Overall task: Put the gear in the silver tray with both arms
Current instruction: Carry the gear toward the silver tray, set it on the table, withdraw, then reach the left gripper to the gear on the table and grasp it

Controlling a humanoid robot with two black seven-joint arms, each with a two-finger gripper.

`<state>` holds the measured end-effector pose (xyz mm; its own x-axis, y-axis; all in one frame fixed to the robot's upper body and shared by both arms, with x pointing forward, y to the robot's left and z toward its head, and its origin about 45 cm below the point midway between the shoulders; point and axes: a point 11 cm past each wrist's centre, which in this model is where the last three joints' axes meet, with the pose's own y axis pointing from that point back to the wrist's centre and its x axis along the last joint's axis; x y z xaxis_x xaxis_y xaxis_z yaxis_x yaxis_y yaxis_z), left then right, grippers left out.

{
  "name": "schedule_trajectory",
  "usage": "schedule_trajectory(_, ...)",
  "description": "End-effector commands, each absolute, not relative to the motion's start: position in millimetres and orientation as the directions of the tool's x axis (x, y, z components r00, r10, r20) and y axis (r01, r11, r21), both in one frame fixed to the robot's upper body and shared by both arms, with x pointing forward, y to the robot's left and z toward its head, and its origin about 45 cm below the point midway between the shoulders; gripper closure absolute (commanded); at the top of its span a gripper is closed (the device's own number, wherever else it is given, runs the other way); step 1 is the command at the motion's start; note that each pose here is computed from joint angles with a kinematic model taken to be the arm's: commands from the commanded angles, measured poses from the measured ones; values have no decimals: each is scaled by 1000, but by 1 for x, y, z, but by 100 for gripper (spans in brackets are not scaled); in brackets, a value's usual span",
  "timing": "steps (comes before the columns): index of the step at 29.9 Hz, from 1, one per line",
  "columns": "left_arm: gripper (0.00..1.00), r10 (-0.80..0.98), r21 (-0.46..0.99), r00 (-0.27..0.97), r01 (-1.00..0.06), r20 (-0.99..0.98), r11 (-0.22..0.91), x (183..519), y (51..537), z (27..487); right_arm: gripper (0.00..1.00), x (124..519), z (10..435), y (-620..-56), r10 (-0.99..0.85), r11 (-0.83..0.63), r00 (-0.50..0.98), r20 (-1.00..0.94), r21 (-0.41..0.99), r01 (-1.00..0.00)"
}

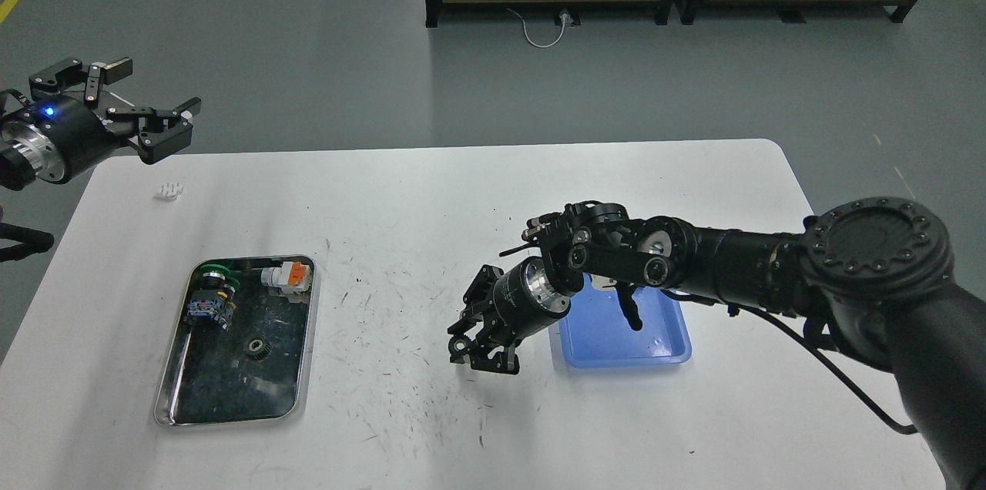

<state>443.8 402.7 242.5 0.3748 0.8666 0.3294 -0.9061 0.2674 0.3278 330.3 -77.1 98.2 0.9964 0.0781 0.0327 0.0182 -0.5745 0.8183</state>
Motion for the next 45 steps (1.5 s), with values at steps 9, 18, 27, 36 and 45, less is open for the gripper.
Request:
schedule_trajectory(9,2,868,326,375,-906,326,269,444,402,243,46,344,97,-88,42,-555,997,62,831,-28)
schedule_trajectory(18,2,869,327,375,-906,324,269,443,402,242,35,358,108,-86,14,-572,995,94,817,-69)
schedule_trajectory(27,3,885,301,389,-902,257,310,447,387,246,30,416,165,-132,-183,-615,965,189,744,-262)
schedule_trajectory(36,5,830,333,534,-821,162,463,445,304,207,28,470,251,-267,-502,-533,807,311,623,-572)
schedule_trajectory(45,5,721,393,689,-683,69,615,414,218,156,27,479,304,-334,-626,-461,686,371,533,-709)
